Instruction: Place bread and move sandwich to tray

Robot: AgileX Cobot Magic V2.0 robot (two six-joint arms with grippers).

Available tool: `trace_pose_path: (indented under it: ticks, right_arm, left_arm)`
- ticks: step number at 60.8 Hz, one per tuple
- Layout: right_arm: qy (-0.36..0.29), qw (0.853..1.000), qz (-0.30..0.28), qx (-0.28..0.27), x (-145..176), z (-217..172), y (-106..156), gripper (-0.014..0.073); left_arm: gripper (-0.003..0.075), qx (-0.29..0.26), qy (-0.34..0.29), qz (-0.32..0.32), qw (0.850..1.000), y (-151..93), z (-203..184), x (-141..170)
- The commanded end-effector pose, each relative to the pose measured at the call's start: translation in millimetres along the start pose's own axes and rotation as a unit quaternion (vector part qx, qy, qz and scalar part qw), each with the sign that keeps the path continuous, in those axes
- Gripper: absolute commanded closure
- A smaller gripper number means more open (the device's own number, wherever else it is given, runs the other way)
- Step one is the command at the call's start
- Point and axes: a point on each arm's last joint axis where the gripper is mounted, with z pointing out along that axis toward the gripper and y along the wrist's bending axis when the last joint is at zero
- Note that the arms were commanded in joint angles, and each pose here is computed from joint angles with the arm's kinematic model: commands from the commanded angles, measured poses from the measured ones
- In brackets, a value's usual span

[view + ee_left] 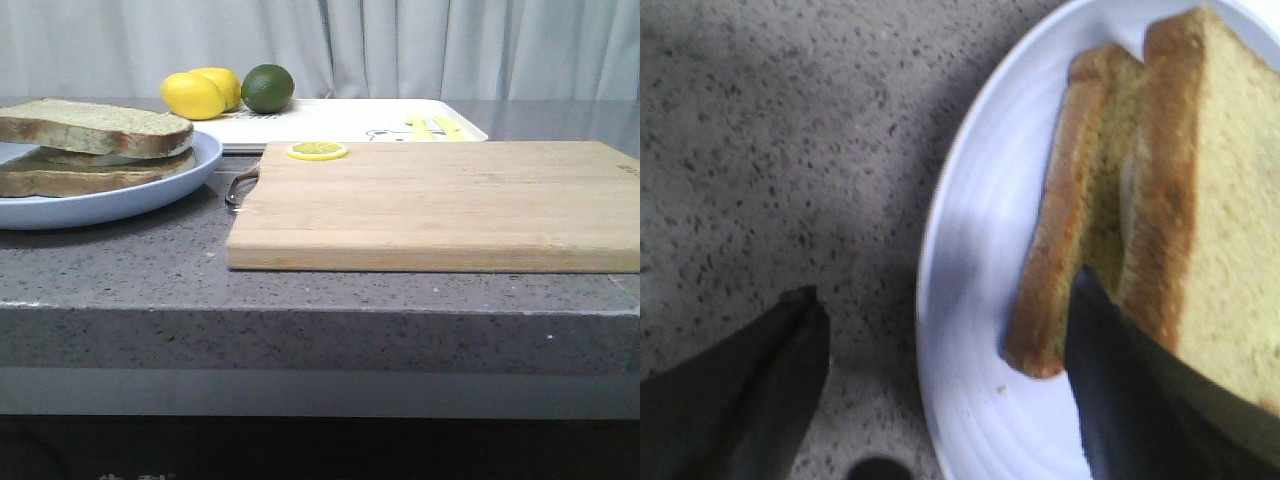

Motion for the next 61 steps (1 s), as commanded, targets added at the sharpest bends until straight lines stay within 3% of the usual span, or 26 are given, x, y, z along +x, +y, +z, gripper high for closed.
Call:
trace_pose_path:
  ticks: [1, 26, 48, 61]
  right_arm:
    - [-0.044, 0.999, 0.006, 0.003, -12, -5, 0, 0.0232]
    - [-0.044, 0.999, 0.006, 0.003, -12, -5, 0, 0.0232]
    - [-0.044, 0.999, 0.006, 0.003, -12, -5, 0, 0.0232]
    - [-0.044, 0.999, 0.006, 0.003, -12, -5, 0, 0.0232]
  left_arm:
    - [0.0229, 0.023, -0.047, -0.002, 0.999, -12, -14, -10]
    - [0.0258, 0.036, -0.007, -0.004, 0.999, -5, 7, -10]
    - [0.0575, 0.035, -0.009, 0.001, 0.999, -4, 7, -10]
    - [0.0710, 0.035, -0.010, 0.001, 0.999, -4, 7, -11]
